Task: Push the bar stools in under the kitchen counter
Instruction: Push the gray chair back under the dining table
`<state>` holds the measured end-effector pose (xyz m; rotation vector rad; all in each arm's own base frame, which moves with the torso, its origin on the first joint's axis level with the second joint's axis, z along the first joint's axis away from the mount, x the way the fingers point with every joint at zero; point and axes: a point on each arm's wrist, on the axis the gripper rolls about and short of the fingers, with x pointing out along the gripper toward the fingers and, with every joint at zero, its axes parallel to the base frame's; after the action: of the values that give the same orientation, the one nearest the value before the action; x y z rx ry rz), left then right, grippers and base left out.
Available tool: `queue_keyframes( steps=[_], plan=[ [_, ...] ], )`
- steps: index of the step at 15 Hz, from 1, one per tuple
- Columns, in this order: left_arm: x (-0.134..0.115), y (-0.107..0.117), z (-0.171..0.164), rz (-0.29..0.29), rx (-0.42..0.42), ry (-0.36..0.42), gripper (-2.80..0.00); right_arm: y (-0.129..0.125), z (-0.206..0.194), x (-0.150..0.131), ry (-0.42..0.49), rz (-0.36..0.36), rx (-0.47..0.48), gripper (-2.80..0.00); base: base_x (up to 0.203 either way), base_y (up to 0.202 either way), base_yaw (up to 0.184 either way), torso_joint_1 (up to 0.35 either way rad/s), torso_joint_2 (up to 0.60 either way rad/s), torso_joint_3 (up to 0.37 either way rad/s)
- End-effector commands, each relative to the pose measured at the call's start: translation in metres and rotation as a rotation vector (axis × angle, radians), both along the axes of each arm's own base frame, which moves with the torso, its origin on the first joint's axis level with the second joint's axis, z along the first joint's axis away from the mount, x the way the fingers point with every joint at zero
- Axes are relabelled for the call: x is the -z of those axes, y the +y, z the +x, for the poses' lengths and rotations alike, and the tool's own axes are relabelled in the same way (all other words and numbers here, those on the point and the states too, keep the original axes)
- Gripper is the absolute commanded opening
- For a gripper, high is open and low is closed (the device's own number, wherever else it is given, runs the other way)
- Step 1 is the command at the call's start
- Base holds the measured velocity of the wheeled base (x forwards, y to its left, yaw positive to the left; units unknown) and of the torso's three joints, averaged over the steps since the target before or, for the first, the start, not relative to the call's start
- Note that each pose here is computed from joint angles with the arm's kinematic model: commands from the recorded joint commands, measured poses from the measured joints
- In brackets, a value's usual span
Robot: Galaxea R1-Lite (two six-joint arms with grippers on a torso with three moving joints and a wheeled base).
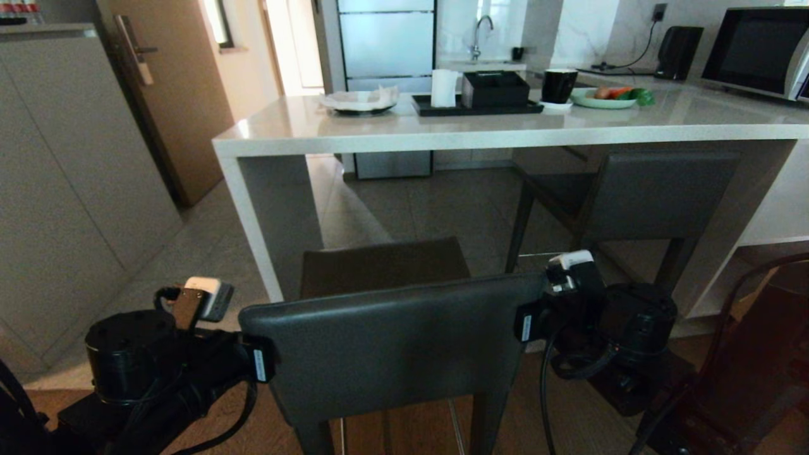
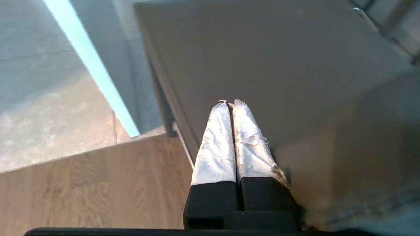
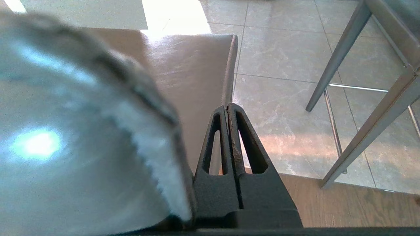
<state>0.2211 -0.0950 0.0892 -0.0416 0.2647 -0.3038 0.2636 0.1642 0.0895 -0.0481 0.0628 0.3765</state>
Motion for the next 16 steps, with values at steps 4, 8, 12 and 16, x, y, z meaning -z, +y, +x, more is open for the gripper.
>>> queue_keyframes(
  steps=[4,8,12,16],
  plan=[
    [0.001,-0.016,0.045,-0.008,-0.084,-0.068,-2.8,-0.007,-0.018,-0.001,0.003,-0.002,-0.017,-2.8,0.0,0.0,0.0,0.0,0.0,0.0],
    [0.005,-0.016,0.046,-0.002,-0.085,-0.056,-2.8,-0.006,-0.016,-0.001,0.002,0.0,-0.015,-2.8,0.0,0.0,0.0,0.0,0.0,0.0],
    [0.005,-0.01,0.038,-0.001,-0.089,-0.045,-2.8,-0.001,0.0,-0.001,-0.015,0.01,-0.002,-2.8,0.0,0.0,0.0,0.0,0.0,0.0],
    [0.006,-0.007,0.04,-0.018,-0.094,-0.103,-2.8,0.001,0.004,-0.001,-0.012,0.008,0.0,-2.8,0.0,0.0,0.0,0.0,0.0,0.0]
  ],
)
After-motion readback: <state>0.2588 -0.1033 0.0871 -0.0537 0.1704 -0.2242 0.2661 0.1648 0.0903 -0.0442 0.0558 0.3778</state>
